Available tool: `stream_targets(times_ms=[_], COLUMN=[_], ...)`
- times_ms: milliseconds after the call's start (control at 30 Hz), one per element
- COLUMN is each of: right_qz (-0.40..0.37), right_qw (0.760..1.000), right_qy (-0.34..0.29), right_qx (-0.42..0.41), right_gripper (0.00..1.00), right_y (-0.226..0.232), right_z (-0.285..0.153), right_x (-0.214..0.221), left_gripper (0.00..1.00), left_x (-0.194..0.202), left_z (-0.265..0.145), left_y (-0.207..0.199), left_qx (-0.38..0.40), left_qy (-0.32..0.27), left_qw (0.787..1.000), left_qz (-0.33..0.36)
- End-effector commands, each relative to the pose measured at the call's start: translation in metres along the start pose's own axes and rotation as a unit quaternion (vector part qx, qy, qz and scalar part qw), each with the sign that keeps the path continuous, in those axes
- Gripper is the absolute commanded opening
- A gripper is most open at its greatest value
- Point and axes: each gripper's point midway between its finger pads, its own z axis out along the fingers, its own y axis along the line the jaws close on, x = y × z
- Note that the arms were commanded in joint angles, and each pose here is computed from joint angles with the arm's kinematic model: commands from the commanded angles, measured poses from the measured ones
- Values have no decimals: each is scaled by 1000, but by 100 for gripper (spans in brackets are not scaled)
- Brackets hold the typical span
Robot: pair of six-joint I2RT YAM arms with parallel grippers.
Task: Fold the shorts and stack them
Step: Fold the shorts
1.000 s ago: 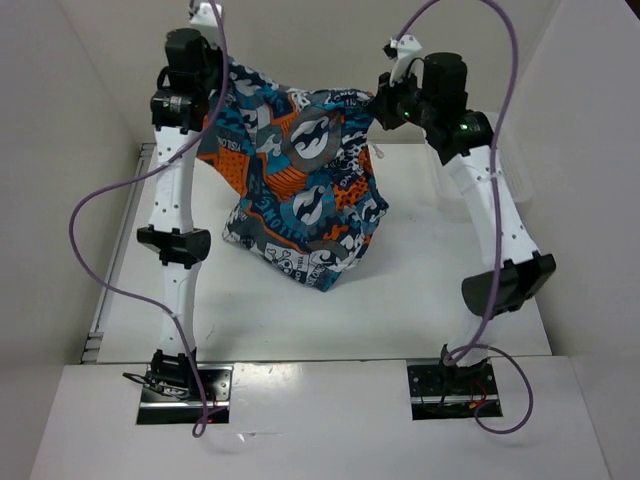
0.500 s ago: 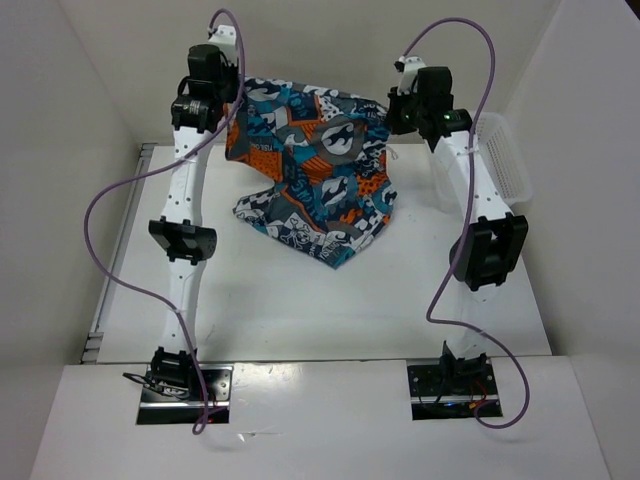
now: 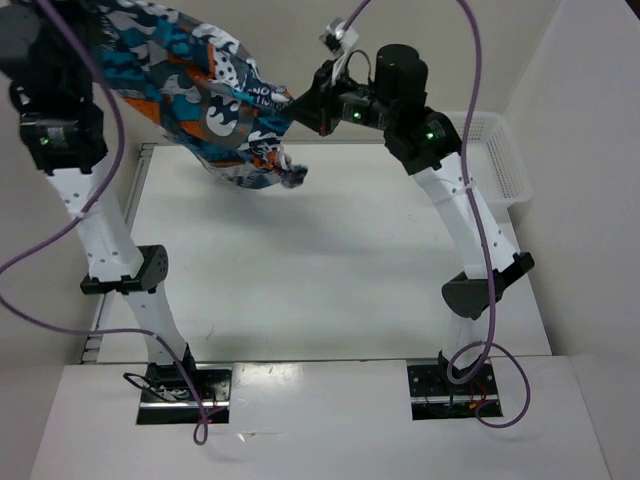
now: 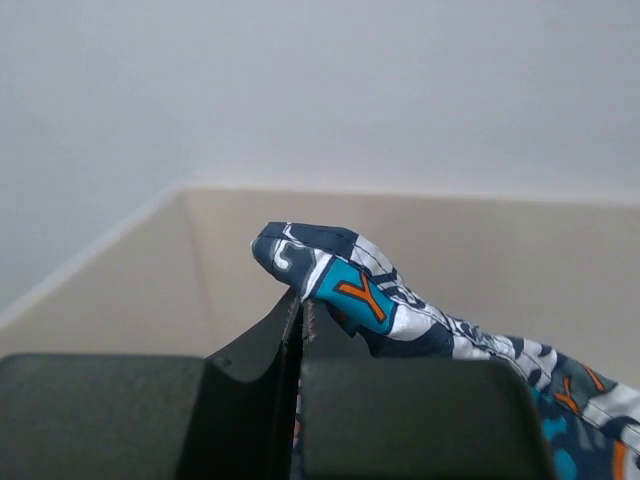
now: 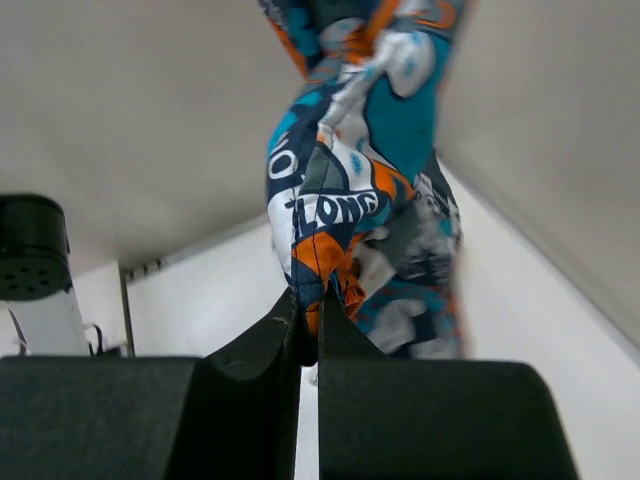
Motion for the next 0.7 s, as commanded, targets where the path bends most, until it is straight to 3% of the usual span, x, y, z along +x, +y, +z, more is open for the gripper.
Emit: stream_targets(times_ms=[0,133,333,433,533,633,667], right_qz=[13,28,12,25,62,106,117], right_qw=[995,994,998,996,986,963,944], right_qy=[-87,-93,-21,24,56,65,72], right_qx=[-48,-53,60,86,143,240,300], right_gripper=[0,0,0,0,0,0,0], right_y=[25,26,-23,-36,-76,-145,-184], right_z=[-34,-32,-25,-24,-35,-74,-101], right_x=[-68,-71,-13,29,70,101,117], left_gripper=[0,0,0,0,0,0,0], left_x=[-46,-57,-9,46,142,211,224], left_z=[-17,-21,-3,19,53,68,69], left_y=[24,24,2,-20,-48,-76,-90], left_qx=[-15,-5,39,84,113,137,148], left_qy=[-60,-76,-14,43,126,178,188], left_qw=[998,997,999,996,986,974,971], left_qz=[9,12,11,8,1,-3,-5])
